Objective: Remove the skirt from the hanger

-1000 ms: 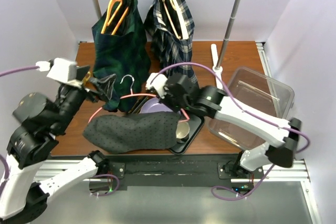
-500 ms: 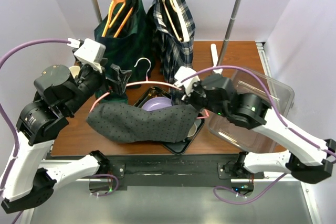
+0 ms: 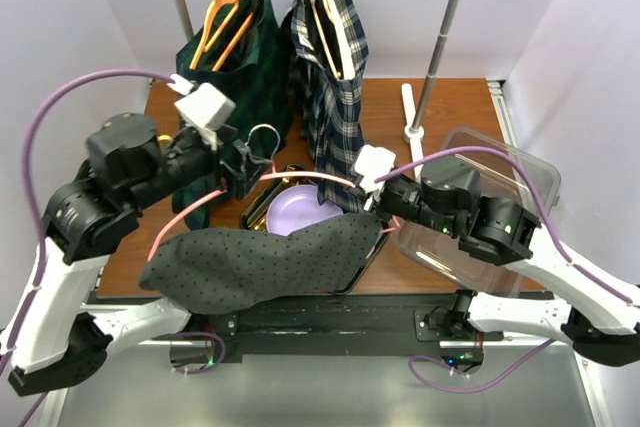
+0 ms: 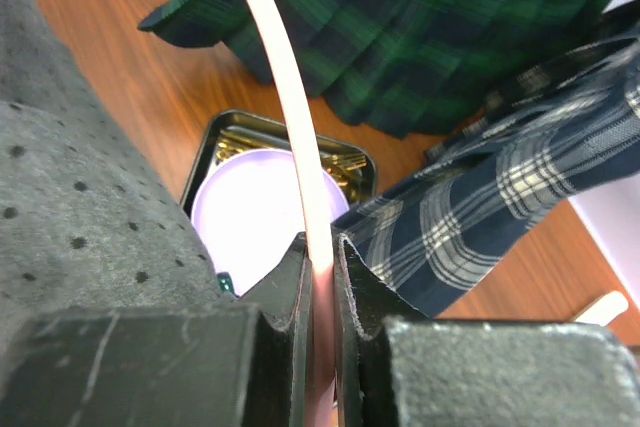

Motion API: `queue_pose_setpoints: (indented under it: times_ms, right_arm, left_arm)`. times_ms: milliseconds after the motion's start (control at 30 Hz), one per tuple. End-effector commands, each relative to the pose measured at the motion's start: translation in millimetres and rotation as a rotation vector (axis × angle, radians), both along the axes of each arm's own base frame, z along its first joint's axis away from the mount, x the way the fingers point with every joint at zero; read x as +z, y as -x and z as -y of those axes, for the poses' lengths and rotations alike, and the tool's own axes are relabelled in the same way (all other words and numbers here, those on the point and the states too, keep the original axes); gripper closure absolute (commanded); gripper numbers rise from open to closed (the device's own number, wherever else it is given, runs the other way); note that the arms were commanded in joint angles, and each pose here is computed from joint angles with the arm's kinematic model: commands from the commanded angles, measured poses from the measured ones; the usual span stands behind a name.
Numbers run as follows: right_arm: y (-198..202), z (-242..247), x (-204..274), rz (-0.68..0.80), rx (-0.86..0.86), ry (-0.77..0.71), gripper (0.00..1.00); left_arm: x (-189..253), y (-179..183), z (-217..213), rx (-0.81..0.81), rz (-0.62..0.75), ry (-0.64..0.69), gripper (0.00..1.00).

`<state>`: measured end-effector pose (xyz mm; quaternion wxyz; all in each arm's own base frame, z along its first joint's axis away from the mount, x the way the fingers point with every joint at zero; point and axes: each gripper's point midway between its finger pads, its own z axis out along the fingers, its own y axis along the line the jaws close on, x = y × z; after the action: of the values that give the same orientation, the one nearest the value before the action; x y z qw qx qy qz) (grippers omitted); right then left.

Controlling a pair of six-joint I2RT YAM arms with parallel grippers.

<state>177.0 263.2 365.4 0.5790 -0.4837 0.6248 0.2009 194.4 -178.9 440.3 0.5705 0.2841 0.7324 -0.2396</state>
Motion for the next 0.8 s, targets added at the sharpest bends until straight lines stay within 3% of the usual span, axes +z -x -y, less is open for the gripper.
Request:
queue_pose_setpoints:
  times_ms: [0,67,133,167,200,300,467,633,700,733,767]
  right_arm:
    - [6,-10,79,0.145,0.054,-0.271,1.00]
    - [5,-11,79,0.158,0.055,-0.272,1.00]
    - [3,-13,82,0.181,0.056,-0.283,1.00]
    - [3,-13,83,0.193,0.057,-0.286,1.00]
    - [1,-15,80,0.196,0.058,-0.278,1.00]
    - [-1,-16,76,0.212,0.053,-0.265,1.00]
    - [6,-12,86,0.245,0.078,-0.316,1.00]
    - [7,-13,90,0.295,0.098,-0.317,1.00]
    - [6,-11,95,0.317,0.091,-0.325,1.00]
    - [5,-10,97,0.323,0.082,-0.324,1.00]
    - [4,-9,100,0.337,0.076,-0.323,1.00]
  left_arm:
    - [-7,21,19,-0.160,-0.060,0.004,0.08]
    - [-4,29,28,-0.221,-0.065,0.036,0.12]
    - [1,42,35,-0.288,-0.076,0.077,0.26]
    - [2,47,38,-0.313,-0.092,0.095,0.40]
    - [6,50,39,-0.325,-0.097,0.109,0.43]
    - [10,58,43,-0.356,-0.126,0.139,0.40]
    - [-1,64,58,-0.432,-0.199,0.172,0.61]
    - [-2,71,71,-0.513,-0.231,0.224,0.62]
    - [-5,70,72,-0.504,-0.250,0.223,0.40]
    - [-10,69,71,-0.495,-0.270,0.211,0.36]
    - [-14,66,70,-0.479,-0.271,0.198,0.38]
